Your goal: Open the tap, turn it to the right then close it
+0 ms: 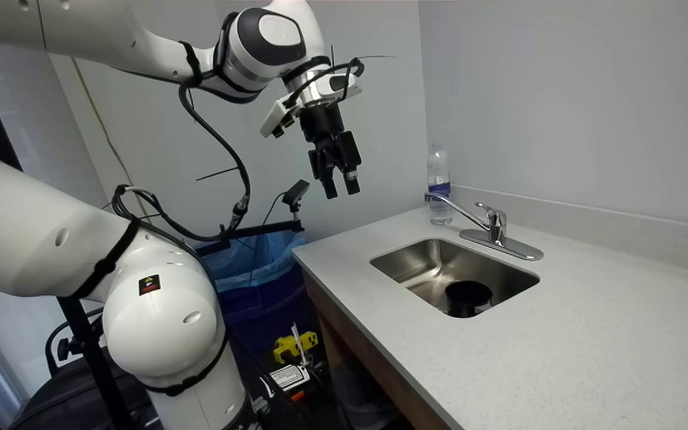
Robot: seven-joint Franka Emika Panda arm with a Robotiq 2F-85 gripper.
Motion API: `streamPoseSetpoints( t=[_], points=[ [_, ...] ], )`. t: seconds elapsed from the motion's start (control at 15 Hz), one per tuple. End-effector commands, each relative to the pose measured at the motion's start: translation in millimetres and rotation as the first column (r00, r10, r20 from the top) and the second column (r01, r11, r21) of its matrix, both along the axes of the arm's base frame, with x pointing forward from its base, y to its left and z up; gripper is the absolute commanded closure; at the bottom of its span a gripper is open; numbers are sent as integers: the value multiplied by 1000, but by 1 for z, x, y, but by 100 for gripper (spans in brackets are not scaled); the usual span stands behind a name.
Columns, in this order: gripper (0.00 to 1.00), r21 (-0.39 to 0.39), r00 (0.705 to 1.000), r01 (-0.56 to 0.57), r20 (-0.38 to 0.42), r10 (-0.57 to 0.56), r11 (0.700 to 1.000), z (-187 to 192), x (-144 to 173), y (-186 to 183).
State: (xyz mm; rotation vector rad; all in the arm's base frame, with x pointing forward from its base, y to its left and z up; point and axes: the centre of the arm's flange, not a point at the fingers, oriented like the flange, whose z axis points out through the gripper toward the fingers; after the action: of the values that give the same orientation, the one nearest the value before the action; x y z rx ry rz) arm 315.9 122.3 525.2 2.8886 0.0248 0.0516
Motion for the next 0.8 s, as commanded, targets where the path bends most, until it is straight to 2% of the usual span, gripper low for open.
streamPoseSetpoints(
  t=[0.0, 0.33, 0.4, 0.73],
  points=[
    [0, -3, 1000, 3, -1, -3, 1000, 0, 0, 0],
    [0, 7, 1000, 13, -13, -13, 1000, -2, 1, 0],
    [0, 17, 1000, -1, -28, 2, 1000, -23, 3, -56],
    [0, 91, 997, 63, -48, -59, 994, -57, 40, -141]
  ],
)
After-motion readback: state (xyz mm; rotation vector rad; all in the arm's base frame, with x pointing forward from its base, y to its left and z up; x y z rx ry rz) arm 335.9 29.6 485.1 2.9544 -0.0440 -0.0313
